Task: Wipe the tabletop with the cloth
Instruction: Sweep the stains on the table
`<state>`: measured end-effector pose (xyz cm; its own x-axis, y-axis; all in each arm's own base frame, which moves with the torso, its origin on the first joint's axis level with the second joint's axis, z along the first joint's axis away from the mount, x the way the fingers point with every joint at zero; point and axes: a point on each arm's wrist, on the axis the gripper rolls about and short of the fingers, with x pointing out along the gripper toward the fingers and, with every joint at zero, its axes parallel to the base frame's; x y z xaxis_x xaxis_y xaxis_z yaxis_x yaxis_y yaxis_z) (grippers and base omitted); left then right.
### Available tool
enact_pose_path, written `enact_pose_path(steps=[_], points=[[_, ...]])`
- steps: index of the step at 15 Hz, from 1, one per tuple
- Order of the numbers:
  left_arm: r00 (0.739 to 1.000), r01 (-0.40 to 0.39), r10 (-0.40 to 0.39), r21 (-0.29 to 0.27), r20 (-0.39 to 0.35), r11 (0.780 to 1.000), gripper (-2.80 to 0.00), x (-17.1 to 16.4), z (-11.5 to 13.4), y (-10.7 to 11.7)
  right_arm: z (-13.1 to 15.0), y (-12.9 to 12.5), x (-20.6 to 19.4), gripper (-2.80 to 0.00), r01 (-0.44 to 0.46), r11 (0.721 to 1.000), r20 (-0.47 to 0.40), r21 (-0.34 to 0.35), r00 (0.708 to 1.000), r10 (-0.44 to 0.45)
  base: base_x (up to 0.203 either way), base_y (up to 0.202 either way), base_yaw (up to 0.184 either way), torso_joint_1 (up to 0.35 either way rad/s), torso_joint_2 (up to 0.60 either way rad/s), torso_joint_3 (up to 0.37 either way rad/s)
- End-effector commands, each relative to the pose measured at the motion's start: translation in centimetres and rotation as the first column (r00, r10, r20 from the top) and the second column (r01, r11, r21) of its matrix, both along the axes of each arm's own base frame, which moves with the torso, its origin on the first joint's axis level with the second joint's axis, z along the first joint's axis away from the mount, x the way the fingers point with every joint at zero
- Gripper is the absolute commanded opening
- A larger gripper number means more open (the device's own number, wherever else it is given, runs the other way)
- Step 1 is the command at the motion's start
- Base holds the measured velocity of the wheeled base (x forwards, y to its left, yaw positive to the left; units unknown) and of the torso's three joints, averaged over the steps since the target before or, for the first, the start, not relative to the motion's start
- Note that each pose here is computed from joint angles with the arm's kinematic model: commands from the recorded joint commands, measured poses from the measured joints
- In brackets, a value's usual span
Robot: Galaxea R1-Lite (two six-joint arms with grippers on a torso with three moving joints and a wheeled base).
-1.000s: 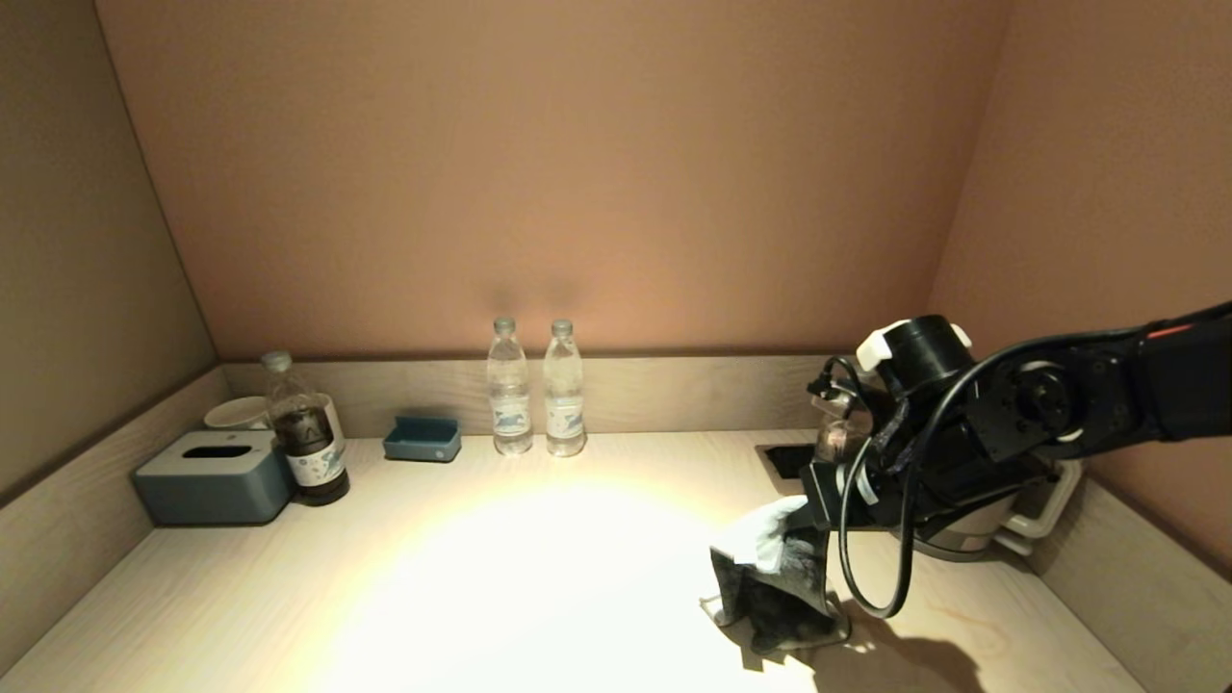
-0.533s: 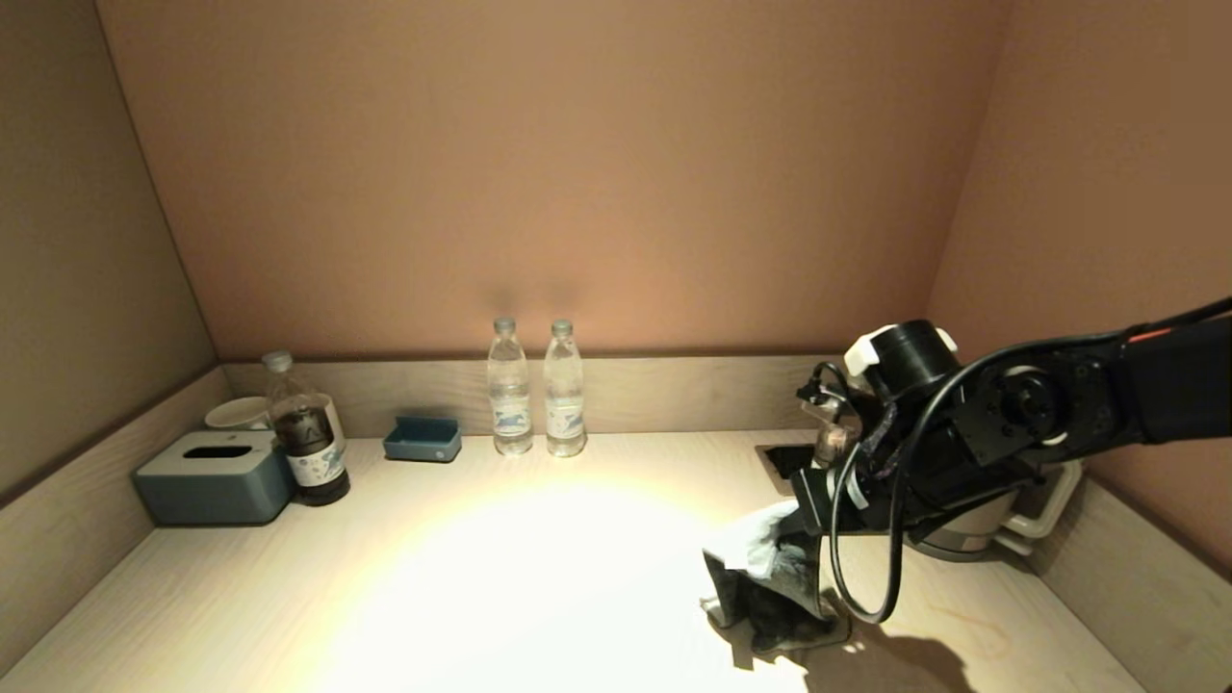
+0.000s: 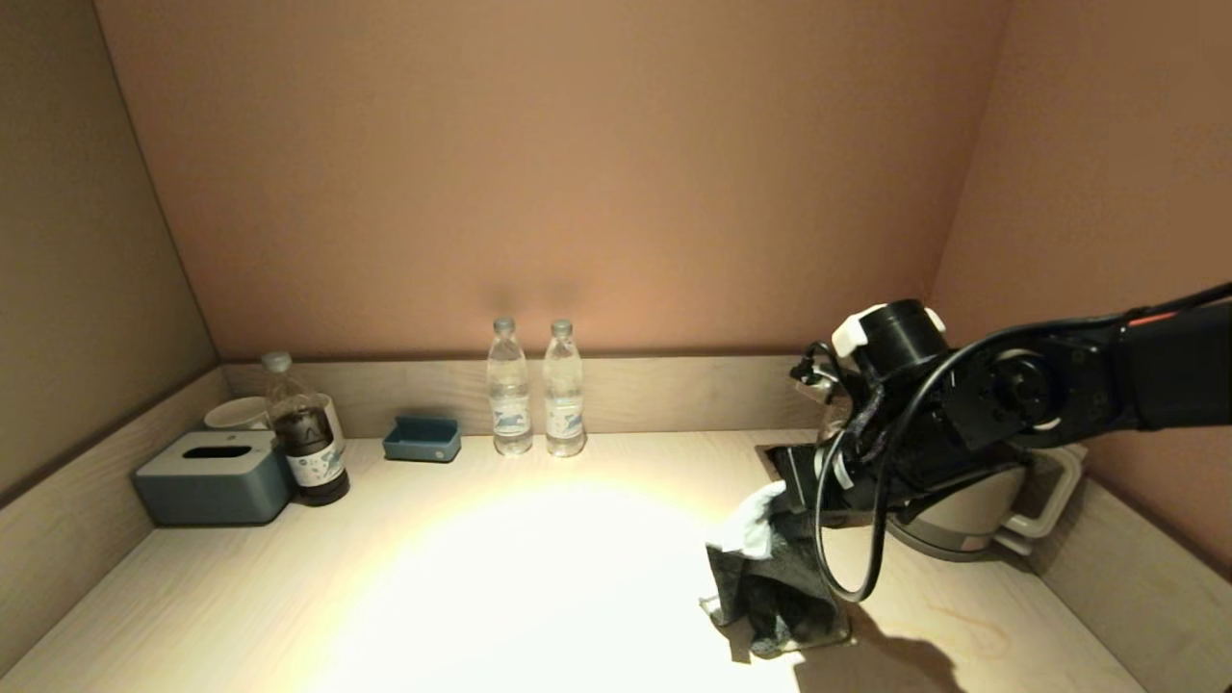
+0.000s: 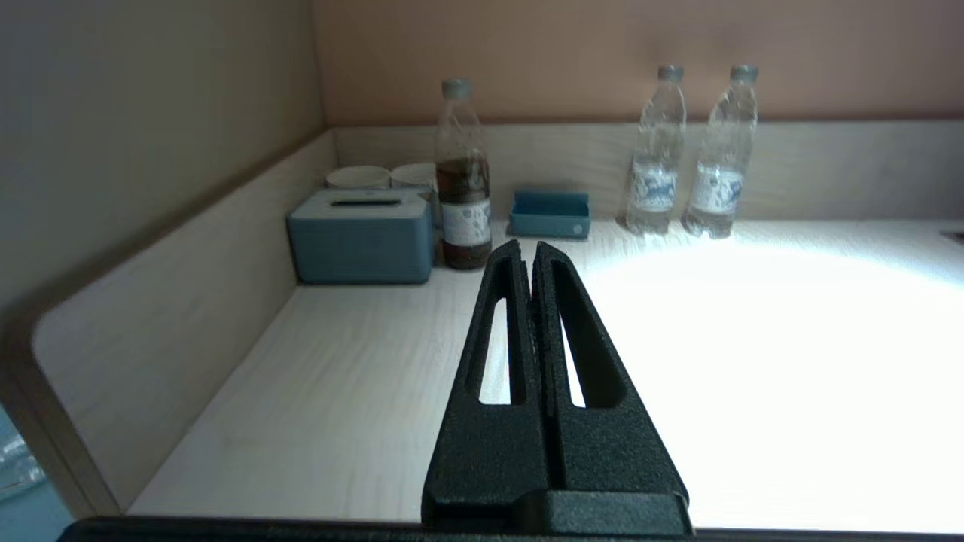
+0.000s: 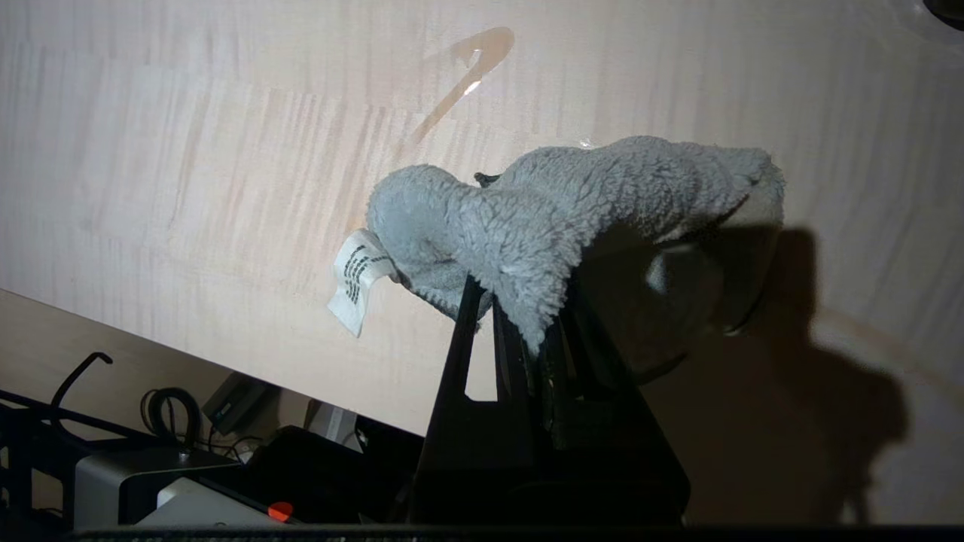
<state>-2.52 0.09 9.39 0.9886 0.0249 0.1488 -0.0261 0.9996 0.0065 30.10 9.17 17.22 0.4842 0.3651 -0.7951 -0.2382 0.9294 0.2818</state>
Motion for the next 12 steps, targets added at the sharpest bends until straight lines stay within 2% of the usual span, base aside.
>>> enact_pose_path(steps=[1,2,3,4,7,9,11,12], points=[[0.997,0.011,-0.011,-0.002,-0.074,1.000,-2.80,0.2,-1.1,0.0,0.1,1.4,-0.3,-2.80,0.014,0.998,0.019,-0.056,1.000,-0.013,0.000,0.000,0.000,0.000,0.00,0.000],[0.993,0.020,-0.021,-0.004,-0.114,1.000,-2.80,0.2,-1.5,0.0,0.1,1.7,-0.4,-2.80,0.010,0.999,0.019,-0.053,1.000,-0.009,0.000,0.000,0.000,0.000,0.00,0.000],[0.992,0.023,-0.023,-0.005,-0.123,1.000,-2.80,0.2,-1.6,-0.1,0.1,1.8,-0.4,-2.80,0.010,0.999,0.016,-0.053,1.000,-0.009,0.000,0.000,0.000,0.000,0.00,0.000],[0.987,0.027,-0.027,-0.007,-0.159,1.000,-2.80,0.2,-2.0,-0.1,0.0,2.8,-0.6,-2.80,-0.011,0.999,0.007,-0.049,1.000,0.011,0.000,0.000,0.000,0.000,0.00,0.000],[0.988,0.026,-0.029,-0.017,-0.154,1.000,-2.80,0.2,-1.9,-0.1,-0.3,5.3,-2.0,-2.80,-0.091,0.994,-0.032,-0.058,0.996,0.089,0.000,0.000,0.000,0.000,0.00,0.000],[0.987,0.025,-0.031,-0.043,-0.155,0.999,-2.80,0.2,-1.9,-0.1,-0.3,6.8,-2.8,-2.80,-0.147,0.987,-0.040,-0.061,0.989,0.144,0.000,0.000,0.000,0.000,0.00,0.000],[0.988,0.025,-0.033,-0.056,-0.153,0.998,-2.80,0.2,-1.9,-0.1,-0.5,8.6,-3.5,-2.80,-0.199,0.977,-0.038,-0.072,0.980,0.196,0.000,0.000,0.000,0.000,0.00,0.000],[0.988,0.025,-0.033,-0.056,-0.153,0.998,-2.80,0.2,-1.9,-0.1,-0.8,10.3,-4.1,-2.80,-0.242,0.966,-0.039,-0.090,0.970,0.239,0.000,0.000,0.000,0.000,0.00,0.000]])
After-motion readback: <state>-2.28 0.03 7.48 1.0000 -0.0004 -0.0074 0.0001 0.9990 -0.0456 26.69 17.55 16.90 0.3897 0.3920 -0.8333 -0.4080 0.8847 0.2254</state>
